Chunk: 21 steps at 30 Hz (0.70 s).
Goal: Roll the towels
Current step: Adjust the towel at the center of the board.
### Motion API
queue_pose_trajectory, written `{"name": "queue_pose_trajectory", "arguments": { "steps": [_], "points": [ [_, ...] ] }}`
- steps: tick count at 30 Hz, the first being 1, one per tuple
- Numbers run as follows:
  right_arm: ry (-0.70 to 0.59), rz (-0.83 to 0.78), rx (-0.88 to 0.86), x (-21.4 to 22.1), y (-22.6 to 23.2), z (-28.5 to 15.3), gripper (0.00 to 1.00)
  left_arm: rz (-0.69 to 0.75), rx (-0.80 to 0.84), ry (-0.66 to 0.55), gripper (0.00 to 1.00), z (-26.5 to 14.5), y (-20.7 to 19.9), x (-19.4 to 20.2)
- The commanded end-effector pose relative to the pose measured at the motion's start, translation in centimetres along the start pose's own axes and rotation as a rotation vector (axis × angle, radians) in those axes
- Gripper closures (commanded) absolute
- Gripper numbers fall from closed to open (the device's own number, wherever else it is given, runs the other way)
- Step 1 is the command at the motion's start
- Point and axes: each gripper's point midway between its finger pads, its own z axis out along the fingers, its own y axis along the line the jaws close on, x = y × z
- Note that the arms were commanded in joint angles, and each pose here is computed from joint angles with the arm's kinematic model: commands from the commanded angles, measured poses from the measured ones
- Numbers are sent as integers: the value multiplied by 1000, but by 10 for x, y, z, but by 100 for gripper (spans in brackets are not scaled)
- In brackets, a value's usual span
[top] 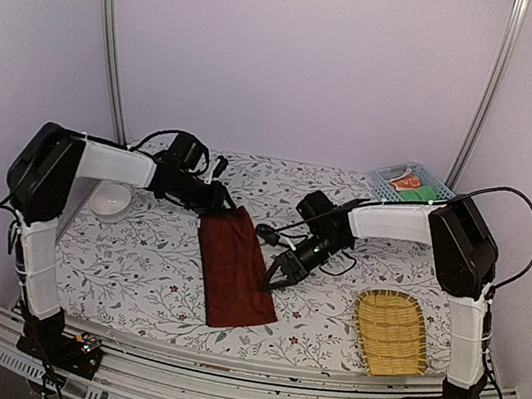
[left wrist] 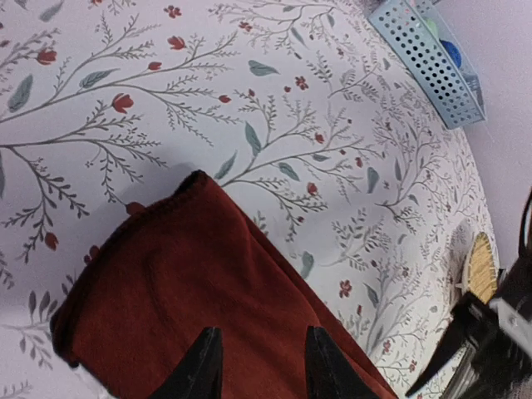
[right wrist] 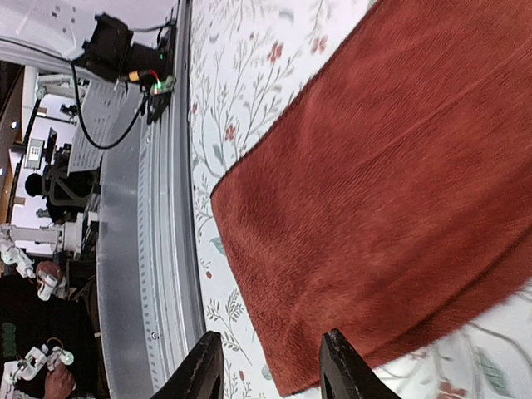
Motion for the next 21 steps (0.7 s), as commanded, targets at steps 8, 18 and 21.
{"name": "queue_pose_trajectory", "arguments": {
  "steps": [8, 18, 21],
  "points": [
    [-228, -124, 98, -110, -16, -64, 61, 46, 99, -72, 78, -81, -91, 89],
    [-297, 5, 0, -148, -67, -31, 63, 96, 253, 47, 100, -81, -119, 202],
    [-302, 15, -26, -151, -76, -16, 62, 94, 258, 76, 100, -66, -123, 210]
  ]
}}
